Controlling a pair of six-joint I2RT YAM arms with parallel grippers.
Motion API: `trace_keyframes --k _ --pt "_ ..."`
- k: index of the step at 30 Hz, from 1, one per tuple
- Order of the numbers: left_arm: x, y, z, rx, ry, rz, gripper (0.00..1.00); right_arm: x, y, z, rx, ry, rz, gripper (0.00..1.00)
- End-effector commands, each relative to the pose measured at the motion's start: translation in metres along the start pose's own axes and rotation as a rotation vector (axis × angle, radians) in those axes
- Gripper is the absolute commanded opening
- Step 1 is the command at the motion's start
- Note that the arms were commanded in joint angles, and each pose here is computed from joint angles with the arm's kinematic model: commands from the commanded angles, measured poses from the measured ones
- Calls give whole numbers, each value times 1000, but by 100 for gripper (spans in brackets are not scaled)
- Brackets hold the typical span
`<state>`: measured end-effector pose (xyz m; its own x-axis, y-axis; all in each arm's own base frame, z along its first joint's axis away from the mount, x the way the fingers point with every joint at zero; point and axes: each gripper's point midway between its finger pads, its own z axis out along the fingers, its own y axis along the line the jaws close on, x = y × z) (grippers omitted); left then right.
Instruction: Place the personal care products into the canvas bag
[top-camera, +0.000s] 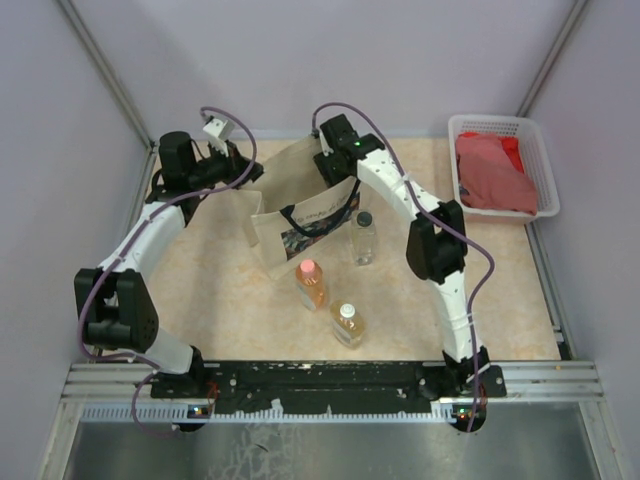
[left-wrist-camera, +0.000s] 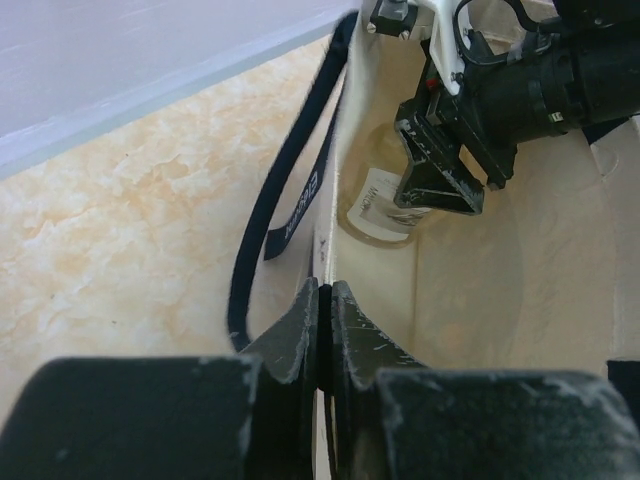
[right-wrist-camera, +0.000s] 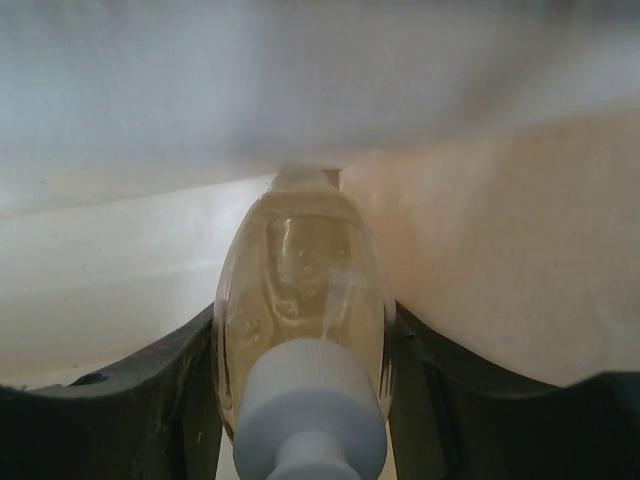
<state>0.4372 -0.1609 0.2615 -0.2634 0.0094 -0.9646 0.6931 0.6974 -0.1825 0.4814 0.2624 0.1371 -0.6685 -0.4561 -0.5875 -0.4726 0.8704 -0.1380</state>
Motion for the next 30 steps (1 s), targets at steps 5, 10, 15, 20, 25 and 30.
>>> trace_keyframes --k 5,10,15,20,25,30 --pt "-12 -4 -5 -1 -18 30 0 -49 -10 -28 14 -165 39 36" --pt "-12 -3 -3 3 -20 24 0 -80 -14 -67 12 -287 86 68" --pt "-9 -4 0 18 -27 6 0 -116 -22 -136 -4 -462 158 81" --pt "-7 2 -1 -18 -31 24 0 -123 -24 -191 -30 -583 214 90" --pt "-10 4 -2 -31 -33 43 0 -84 -25 -204 27 -550 211 96" --pt "-9 4 -1 -28 -33 42 0 -26 -27 -211 66 -512 225 99"
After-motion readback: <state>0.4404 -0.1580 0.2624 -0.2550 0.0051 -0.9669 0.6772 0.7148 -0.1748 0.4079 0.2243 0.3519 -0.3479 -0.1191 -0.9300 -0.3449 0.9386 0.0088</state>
